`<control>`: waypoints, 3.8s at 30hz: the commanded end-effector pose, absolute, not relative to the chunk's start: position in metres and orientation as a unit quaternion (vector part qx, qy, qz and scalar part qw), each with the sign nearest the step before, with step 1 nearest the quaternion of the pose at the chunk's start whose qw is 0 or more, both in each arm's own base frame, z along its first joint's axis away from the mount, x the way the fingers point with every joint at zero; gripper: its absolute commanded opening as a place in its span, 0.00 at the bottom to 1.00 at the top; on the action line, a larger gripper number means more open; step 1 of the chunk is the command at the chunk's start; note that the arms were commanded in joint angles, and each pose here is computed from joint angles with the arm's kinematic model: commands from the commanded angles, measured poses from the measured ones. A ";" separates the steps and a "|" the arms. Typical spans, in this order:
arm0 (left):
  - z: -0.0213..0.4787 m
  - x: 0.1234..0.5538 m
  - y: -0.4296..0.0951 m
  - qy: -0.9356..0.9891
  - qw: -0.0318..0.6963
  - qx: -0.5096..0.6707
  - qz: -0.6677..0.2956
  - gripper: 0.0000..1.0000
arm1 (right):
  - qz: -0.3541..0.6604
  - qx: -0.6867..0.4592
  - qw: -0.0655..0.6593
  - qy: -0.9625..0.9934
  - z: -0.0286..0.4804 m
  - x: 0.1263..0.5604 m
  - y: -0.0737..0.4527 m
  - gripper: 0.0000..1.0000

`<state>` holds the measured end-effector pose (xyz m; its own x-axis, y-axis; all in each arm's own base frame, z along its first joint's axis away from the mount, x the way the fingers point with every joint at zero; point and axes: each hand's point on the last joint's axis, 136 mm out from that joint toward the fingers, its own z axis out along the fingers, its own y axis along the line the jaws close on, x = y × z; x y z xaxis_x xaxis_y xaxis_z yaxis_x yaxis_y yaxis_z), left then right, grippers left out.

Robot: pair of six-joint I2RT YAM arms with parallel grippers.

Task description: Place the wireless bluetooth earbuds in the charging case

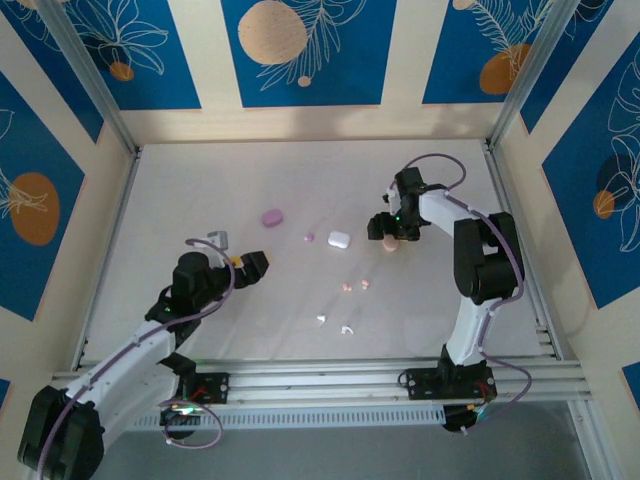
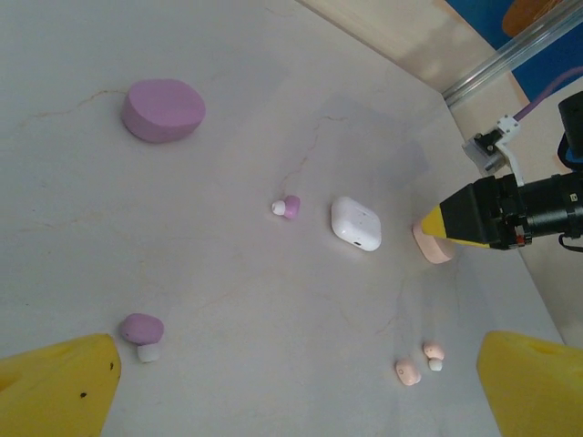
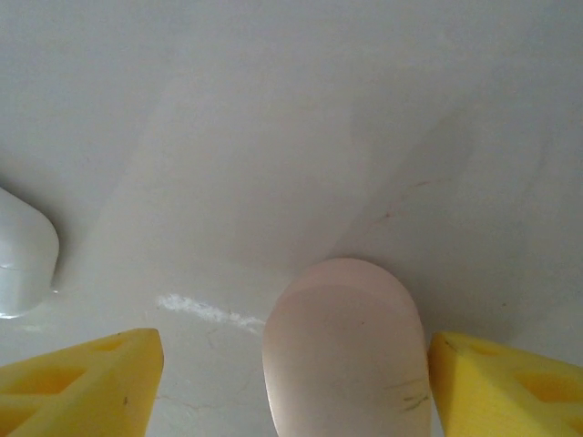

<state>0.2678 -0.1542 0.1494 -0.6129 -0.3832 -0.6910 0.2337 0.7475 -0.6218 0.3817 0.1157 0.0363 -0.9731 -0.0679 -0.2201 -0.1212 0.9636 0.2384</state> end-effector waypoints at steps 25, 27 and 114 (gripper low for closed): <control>0.166 0.268 -0.155 0.824 0.449 -0.031 -0.344 0.97 | 0.037 -0.105 0.094 0.989 0.020 0.375 0.117 0.41; 0.168 0.268 -0.156 0.824 0.448 -0.030 -0.347 0.95 | 0.033 -0.108 0.110 0.988 0.029 0.374 0.120 0.39; 0.297 0.213 -0.335 0.728 0.297 0.060 -0.615 0.10 | 0.197 -0.580 0.620 0.489 0.274 0.212 0.261 0.53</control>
